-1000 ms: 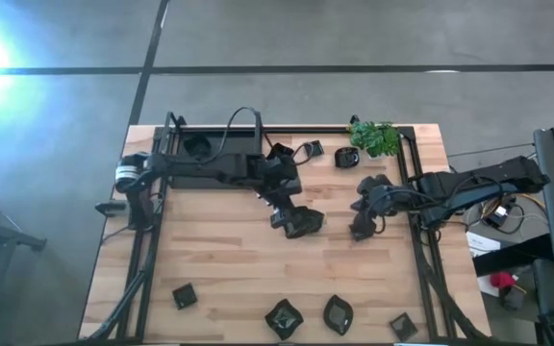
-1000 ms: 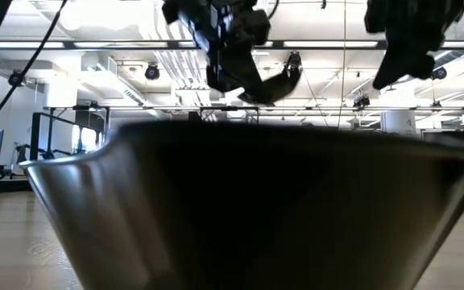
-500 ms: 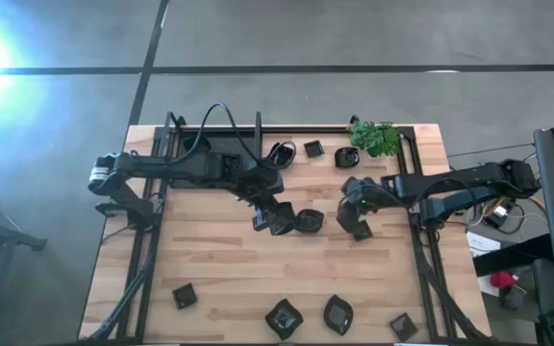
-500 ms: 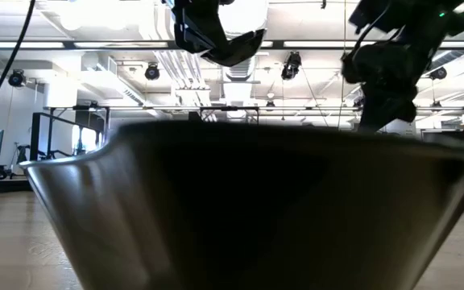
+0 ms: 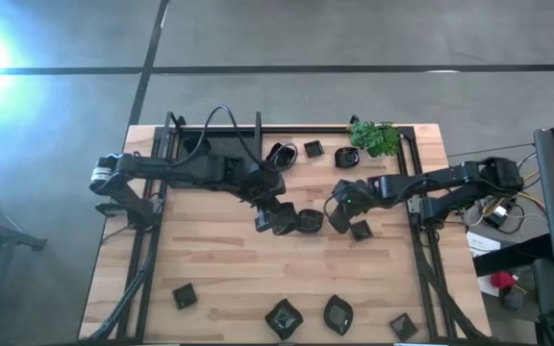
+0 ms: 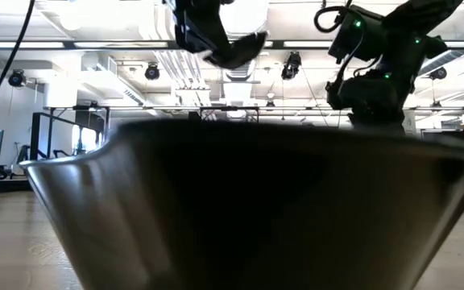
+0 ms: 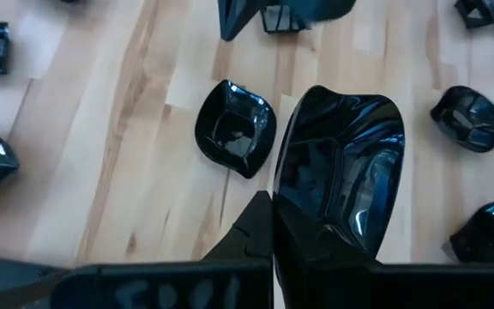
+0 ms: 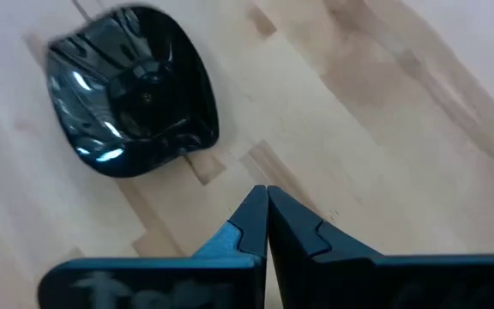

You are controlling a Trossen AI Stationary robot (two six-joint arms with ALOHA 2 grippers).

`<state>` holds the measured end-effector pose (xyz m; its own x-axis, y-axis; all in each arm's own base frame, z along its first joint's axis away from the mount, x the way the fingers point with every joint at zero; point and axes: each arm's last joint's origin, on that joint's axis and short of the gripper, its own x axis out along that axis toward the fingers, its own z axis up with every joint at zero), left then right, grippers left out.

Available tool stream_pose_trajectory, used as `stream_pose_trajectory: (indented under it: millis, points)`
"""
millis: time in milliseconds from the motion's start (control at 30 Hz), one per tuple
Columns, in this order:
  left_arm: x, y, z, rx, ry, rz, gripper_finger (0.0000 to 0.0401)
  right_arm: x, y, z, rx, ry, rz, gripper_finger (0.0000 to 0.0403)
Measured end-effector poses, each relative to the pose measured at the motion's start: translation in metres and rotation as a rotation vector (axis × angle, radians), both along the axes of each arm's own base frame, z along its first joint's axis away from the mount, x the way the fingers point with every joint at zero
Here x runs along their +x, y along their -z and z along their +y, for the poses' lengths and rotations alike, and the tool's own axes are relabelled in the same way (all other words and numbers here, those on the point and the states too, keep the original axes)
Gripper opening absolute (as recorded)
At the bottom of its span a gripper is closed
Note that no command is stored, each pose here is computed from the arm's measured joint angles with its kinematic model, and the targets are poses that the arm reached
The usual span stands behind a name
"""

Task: Pick & Place Mini shaped plates
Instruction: Stack the black leaf shaped plate on top of the black leaf shaped plate on the table

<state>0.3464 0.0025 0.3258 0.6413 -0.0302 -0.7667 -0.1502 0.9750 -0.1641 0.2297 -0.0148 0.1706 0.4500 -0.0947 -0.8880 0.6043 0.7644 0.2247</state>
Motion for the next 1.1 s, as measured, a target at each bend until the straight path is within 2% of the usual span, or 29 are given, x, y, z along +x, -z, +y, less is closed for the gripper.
stream_pose_trajectory:
  millis: [200, 633, 800, 1100]
  points:
    - [0.028, 0.025, 0.007, -0.016, 0.01, -0.024, 0.0, -0.009, -0.016, 0.001, 0.0, 0.006, -0.055, 0.0008]
    - [0.074, 0.087, 0.028, -0.06, 0.028, -0.024, 0.0, -0.037, -0.058, 0.002, -0.001, 0.02, -0.25, 0.0008]
    - [0.082, 0.109, 0.038, -0.063, 0.005, 0.007, 0.0, -0.043, -0.064, 0.002, -0.007, 0.024, -0.272, 0.0008]
    - [0.085, 0.12, 0.044, -0.068, 0.031, 0.024, 0.0, -0.047, -0.067, 0.002, -0.009, 0.024, -0.283, 0.0008]
